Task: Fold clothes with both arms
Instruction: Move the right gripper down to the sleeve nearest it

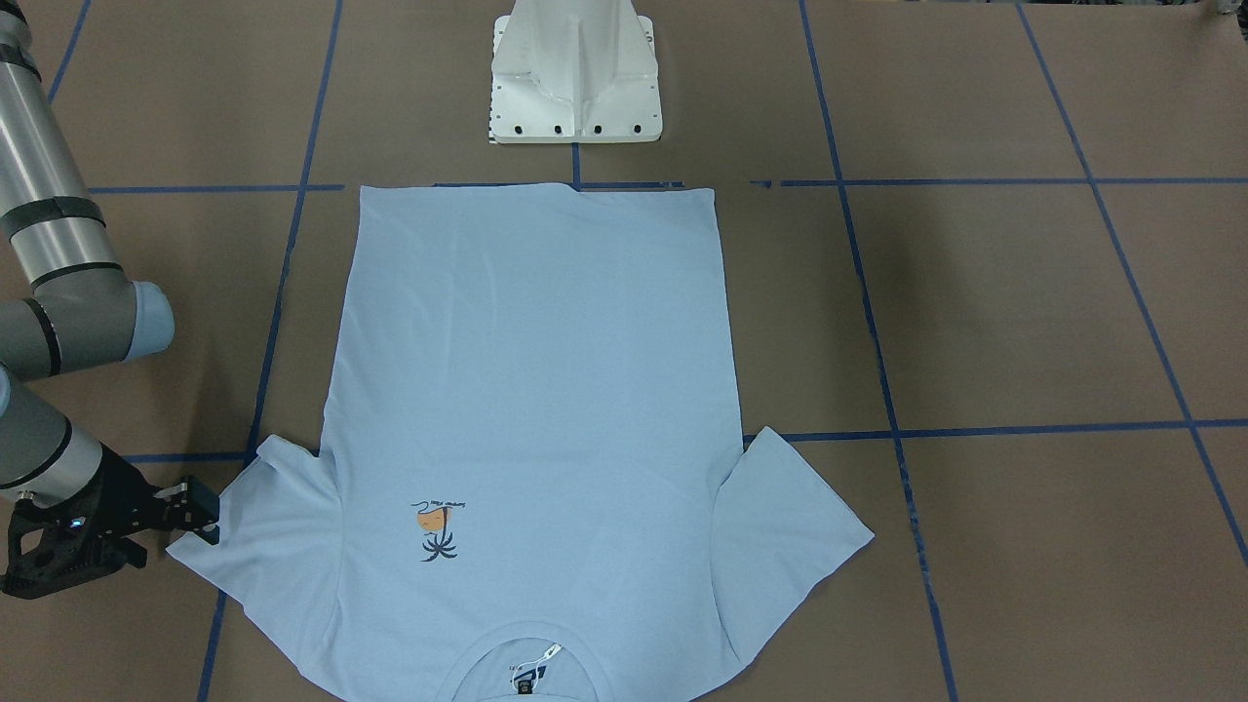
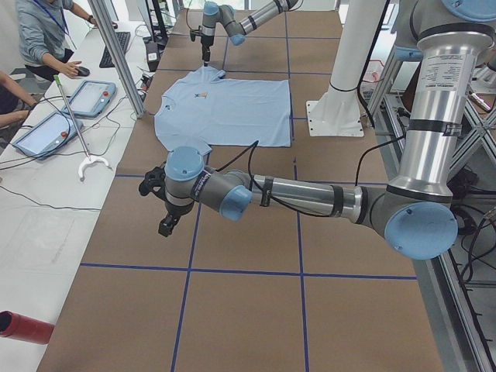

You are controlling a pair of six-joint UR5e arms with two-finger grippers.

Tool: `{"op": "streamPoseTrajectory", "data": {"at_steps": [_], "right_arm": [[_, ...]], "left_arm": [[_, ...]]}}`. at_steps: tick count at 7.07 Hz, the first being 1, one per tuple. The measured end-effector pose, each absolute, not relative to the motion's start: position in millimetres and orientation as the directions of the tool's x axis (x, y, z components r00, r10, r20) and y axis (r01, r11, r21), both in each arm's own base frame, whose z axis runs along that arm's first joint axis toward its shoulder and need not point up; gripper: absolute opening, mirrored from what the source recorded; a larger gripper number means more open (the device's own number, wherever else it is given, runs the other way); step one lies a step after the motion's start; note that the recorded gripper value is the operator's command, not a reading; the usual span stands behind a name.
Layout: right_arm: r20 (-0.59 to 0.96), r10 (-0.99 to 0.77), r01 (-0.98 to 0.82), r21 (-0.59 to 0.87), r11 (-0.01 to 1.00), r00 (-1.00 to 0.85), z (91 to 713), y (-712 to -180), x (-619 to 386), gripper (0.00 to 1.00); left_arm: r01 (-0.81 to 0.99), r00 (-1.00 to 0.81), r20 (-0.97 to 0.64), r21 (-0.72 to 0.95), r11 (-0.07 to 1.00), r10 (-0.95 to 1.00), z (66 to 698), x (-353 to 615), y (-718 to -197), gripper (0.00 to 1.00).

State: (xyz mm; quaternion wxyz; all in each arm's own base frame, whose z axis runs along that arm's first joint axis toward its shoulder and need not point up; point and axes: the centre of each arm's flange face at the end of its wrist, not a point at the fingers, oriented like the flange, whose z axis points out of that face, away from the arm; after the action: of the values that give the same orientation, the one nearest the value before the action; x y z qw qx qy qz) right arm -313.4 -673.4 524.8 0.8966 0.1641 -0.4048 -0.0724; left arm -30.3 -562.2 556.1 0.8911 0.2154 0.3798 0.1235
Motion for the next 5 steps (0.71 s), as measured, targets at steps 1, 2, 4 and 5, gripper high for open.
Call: {"op": "streamPoseTrajectory", "data": {"at_steps": [1,2,4,5], "right_arm": [[0.700,-0.260,0.001,0.347,0.938,0.665,528.4,-672.7,-315.5,0.30],[0.699,-0.258,0.004,0.344,0.939,0.667,531.1,-672.6,-316.2,0.02],[0.689,-0.278,0.024,0.354,0.935,0.669,535.5,-671.9,-316.6,0.00],[0.685,-0.290,0.033,0.362,0.932,0.668,536.1,-671.9,-316.4,0.00]], "left_arm": [[-0.056,0.681,-0.623,0.479,0.876,0.385,555.3,-30.3,-562.5,1.00],[-0.056,0.681,-0.623,0.480,0.875,0.385,554.6,-30.3,-562.8,1.00],[-0.056,0.681,-0.623,0.480,0.875,0.386,554.5,-30.3,-563.0,1.00],[-0.056,0.681,-0.623,0.480,0.876,0.385,554.7,-30.3,-563.1,1.00]]}}
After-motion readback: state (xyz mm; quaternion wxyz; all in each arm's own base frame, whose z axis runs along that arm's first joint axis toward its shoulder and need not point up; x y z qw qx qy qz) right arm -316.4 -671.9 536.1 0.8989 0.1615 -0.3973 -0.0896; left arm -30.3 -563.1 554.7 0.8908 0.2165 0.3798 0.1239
